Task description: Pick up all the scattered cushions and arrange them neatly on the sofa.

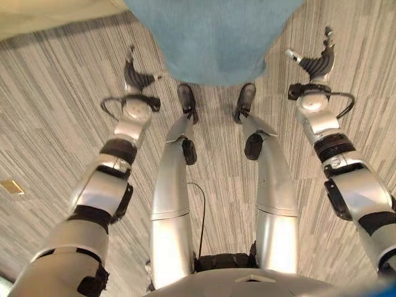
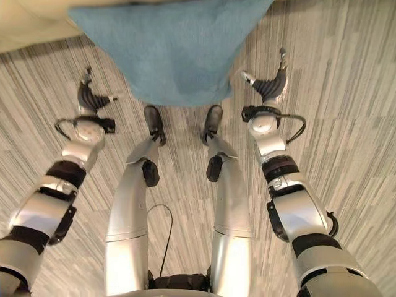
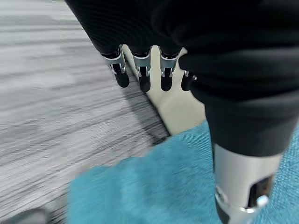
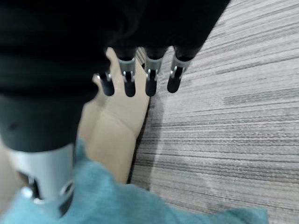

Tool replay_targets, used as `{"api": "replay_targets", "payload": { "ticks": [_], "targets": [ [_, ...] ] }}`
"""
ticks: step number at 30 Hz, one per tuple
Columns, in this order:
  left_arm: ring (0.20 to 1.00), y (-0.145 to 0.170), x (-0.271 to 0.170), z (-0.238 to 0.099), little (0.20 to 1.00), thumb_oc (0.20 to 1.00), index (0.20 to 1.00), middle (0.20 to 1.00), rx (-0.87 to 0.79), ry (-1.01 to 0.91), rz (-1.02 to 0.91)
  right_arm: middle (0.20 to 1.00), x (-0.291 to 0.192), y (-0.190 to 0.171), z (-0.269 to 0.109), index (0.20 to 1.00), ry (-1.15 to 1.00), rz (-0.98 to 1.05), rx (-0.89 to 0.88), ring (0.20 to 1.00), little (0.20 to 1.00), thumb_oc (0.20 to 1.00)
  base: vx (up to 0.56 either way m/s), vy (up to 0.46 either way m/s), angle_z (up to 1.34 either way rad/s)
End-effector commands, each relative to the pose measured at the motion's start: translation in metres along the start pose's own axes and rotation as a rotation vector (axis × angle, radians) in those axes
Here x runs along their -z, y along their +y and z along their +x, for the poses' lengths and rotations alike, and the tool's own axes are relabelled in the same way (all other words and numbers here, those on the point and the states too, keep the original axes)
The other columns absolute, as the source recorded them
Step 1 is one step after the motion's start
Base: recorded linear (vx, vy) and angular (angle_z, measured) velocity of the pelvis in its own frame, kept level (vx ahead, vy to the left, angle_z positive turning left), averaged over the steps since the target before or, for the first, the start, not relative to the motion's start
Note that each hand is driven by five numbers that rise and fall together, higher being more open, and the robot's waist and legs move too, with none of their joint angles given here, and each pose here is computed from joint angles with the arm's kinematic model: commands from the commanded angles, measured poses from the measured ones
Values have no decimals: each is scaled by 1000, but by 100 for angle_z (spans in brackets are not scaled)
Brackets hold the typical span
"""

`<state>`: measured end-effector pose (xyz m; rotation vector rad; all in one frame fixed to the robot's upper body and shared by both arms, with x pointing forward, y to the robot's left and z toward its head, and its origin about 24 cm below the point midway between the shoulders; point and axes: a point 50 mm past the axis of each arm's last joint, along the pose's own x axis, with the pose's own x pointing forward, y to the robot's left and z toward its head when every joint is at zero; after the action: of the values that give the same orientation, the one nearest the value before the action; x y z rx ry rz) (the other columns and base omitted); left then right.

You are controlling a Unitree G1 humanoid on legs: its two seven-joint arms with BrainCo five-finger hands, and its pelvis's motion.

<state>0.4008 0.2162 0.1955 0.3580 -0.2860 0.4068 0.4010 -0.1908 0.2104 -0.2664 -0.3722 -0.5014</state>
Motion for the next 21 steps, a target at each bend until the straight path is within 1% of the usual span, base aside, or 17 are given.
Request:
{"api": "replay_targets", "payload": {
  "ticks": [1,3,4,5,6,10,13,14,15,18,19,20,21],
  "targets": [
    [1000,7,37,-17,1000,1000,1000,1000,-29,77,36,1000,31,4,-25,1000,55,13,-35,1000,1000,1000,51,18,1],
    [1000,9,20,-8,1000,1000,1000,1000,-39,35,12,1000,18,8,-19,1000,21,31,-47,1000,1000,1000,67,8,-4],
    [1000,8,-2,2,1000,1000,1000,1000,-42,-22,-17,1000,1,11,-11,1000,-20,46,-54,1000,1000,1000,65,9,-4],
    [1000,8,-3,3,1000,1000,1000,1000,-43,-23,-18,1000,1,11,-11,1000,-21,47,-53,1000,1000,1000,73,22,-4],
    [1000,3,-28,9,1000,1000,1000,1000,-28,-93,-37,1000,-19,15,-4,1000,-75,60,-61,1000,1000,1000,39,25,-3],
    [1000,-5,-66,16,1000,1000,1000,1000,-7,-203,-43,1000,-47,23,3,1000,-151,83,-87,1000,1000,1000,38,19,2],
    [1000,-18,-92,18,1000,1000,1000,1000,19,-258,-72,1000,-66,34,5,1000,-195,71,-125,1000,1000,1000,21,-6,2],
    [1000,-31,-109,15,1000,1000,1000,1000,51,-294,-115,1000,-74,46,3,1000,-210,49,-169,1000,1000,1000,0,0,0],
    [1000,-31,-109,15,1000,1000,1000,1000,50,-296,-116,1000,-75,46,3,1000,-211,50,-169,1000,1000,1000,0,0,0],
    [1000,-49,-133,8,1000,1000,1000,1000,98,-332,-227,1000,-88,65,-4,1000,-209,101,-223,1000,1000,1000,10,-19,4],
    [1000,-58,-142,3,1000,1000,1000,1000,119,-336,-307,1000,-95,76,-9,1000,-200,168,-252,1000,1000,1000,17,-10,4],
    [460,-65,-155,-3,460,460,460,460,147,-348,-417,395,-108,88,-18,395,-189,304,-303,395,395,395,0,0,0],
    [200,-67,-159,-5,200,200,200,200,162,-356,-447,200,-111,91,-21,200,-188,342,-320,200,200,200,15,-18,3]
  ]
}}
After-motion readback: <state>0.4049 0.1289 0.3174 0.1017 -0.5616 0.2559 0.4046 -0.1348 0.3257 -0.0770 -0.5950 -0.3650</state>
